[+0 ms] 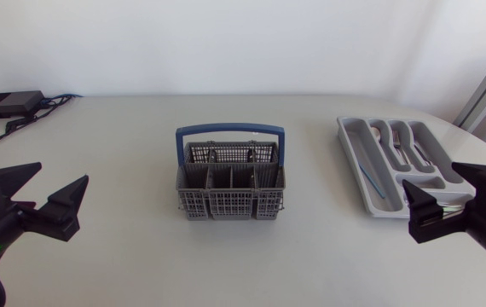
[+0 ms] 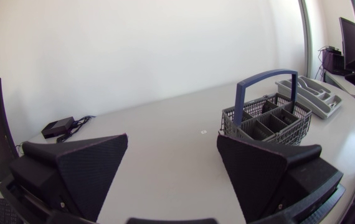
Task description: Sort the cutlery from the basket into the organizer compartments.
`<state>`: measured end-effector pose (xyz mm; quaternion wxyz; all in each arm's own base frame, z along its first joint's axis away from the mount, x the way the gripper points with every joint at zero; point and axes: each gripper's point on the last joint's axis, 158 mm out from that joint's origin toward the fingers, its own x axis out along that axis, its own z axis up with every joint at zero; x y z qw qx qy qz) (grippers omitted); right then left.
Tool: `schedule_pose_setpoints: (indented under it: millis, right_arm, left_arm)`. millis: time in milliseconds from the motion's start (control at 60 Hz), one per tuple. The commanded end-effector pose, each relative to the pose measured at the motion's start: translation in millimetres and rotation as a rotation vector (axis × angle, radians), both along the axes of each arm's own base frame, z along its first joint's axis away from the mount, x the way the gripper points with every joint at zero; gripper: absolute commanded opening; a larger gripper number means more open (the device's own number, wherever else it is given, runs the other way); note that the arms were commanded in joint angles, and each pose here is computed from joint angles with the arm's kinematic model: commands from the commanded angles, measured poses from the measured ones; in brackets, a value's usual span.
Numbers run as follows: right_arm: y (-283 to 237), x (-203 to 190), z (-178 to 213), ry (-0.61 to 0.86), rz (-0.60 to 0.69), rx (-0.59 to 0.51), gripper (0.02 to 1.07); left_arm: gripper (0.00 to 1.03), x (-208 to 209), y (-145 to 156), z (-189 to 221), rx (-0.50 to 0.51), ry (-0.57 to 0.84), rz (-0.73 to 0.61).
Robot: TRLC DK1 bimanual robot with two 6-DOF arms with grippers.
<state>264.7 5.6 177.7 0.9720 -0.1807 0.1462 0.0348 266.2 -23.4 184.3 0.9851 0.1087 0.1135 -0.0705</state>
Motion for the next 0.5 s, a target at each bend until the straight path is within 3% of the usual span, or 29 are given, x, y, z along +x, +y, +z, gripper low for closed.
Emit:
schedule_pose_setpoints:
  millis: [0, 483]
  right_arm:
    - [-3, -2, -9, -0.020, -0.034, 0.073, 1.03]
    - [-7, -10, -25, -0.201, -0.085, 0.308, 1.03]
  left_arm:
    - [0.99, -2, 5, -8, -0.046, -0.016, 0.031]
    - [0.99, -12, 18, -31, -0.195, -0.147, 0.121]
